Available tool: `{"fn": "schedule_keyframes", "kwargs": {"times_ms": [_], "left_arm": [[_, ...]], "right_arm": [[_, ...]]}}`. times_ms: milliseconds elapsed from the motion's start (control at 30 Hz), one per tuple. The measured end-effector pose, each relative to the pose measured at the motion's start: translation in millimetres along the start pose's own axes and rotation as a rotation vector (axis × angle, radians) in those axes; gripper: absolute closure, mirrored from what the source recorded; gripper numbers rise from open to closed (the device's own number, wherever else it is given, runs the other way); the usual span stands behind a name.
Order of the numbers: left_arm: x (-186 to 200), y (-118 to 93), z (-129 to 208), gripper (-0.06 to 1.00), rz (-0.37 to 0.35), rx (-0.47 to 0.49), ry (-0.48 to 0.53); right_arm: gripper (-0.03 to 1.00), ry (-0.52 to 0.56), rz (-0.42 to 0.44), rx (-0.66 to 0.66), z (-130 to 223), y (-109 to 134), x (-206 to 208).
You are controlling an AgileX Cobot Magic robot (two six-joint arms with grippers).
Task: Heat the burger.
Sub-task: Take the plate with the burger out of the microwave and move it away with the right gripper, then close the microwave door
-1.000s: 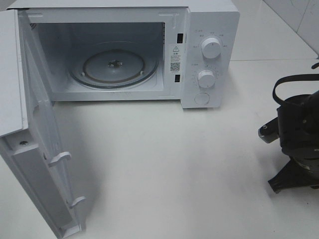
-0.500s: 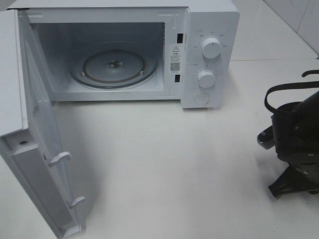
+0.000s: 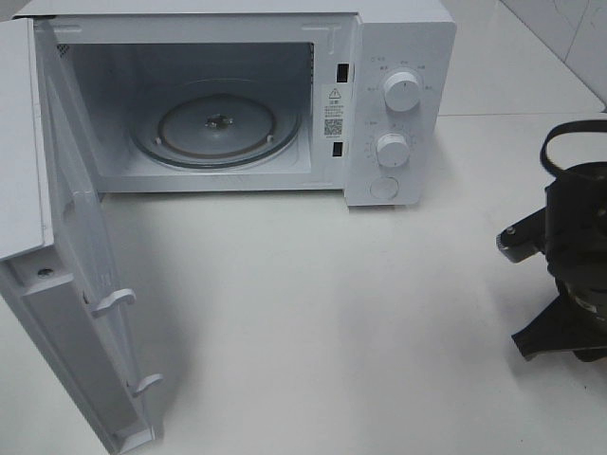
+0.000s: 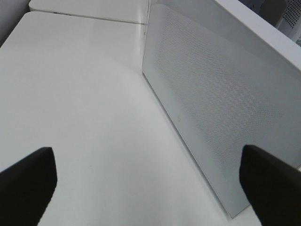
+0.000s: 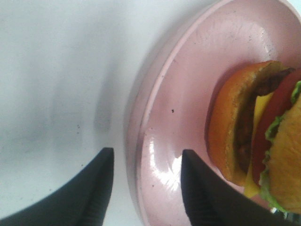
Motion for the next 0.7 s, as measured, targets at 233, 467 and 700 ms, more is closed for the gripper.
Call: {"fn": "schedule_keyframes", "kwargs": {"times_ms": [233,467,700], "left_arm": [[0,0,0,-0.03,0.0,0.0,0.0],[0,0,0,-0.03,0.0,0.0,0.0],[0,0,0,-0.03,0.0,0.0,0.0]], "right_arm": [[0.52,-0.066,-0.102,-0.07,3,-9,31],[0.52,-0.171,-0.241,-0.094,4,-17,70],[0.48,-0.3,-0.335,-0.026,7,-23,101]]}}
Point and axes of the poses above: a point on each arm's last joint axis where the gripper is mounted, x pointing back along that axis away from the gripper, y along the wrist's bending axis when the last joint is at zero, z = x × y, the point moved 8 cm from there along -x, pointing out along that axis toward the gripper, and after that the axes turned 8 degrees about x, right-handed, at the moved point
